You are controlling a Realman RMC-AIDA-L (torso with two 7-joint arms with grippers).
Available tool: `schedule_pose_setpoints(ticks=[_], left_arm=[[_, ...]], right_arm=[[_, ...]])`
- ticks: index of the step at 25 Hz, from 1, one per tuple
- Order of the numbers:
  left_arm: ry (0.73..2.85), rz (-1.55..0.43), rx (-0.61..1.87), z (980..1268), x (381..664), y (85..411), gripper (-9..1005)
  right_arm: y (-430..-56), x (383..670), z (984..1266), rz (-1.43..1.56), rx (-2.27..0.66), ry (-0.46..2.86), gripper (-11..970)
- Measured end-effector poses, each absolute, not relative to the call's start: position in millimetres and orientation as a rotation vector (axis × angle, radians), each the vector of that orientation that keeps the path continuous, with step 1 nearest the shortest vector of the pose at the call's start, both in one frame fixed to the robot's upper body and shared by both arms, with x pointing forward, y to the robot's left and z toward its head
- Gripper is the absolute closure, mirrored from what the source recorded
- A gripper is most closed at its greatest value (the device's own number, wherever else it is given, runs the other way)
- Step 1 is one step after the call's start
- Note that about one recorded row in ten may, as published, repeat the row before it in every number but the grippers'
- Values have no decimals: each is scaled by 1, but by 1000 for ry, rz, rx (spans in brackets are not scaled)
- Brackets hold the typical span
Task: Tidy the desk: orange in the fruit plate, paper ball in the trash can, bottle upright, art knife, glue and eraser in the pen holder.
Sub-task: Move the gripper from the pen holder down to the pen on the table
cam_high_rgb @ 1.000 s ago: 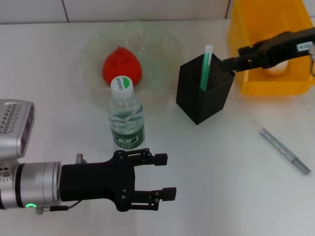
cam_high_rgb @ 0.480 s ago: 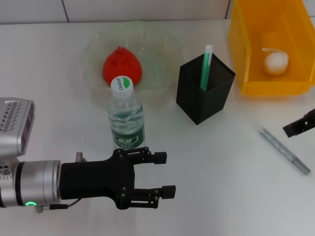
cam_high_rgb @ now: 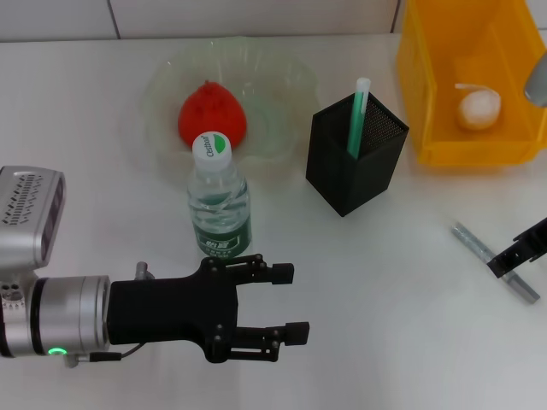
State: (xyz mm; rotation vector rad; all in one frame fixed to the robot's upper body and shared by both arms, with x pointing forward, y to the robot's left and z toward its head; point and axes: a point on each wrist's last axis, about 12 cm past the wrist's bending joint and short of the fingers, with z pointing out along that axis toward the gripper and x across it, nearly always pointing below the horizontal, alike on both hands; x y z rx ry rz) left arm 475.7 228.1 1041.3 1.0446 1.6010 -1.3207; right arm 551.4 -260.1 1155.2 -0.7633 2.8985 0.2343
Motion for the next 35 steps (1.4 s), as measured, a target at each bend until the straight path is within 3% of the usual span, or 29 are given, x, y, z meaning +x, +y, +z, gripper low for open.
schedule_pose_setpoints(ticks=[22,28,33,35], left_arm=[[1574,-1320,1046,1044,479,225,194],[1572,-1318,1046,1045,479,225,194],[1576,-1314,1044,1044,479,225,194],[1576,-1314,1044,1044,480,225,194]], right_arm=[[-238,575,1127,184,-861,2847,508],[-237,577,1126,181,-861,2839,614],[-238,577,1124,180,-856,2837,808],[-238,577,1124,179,-854,2834,826]])
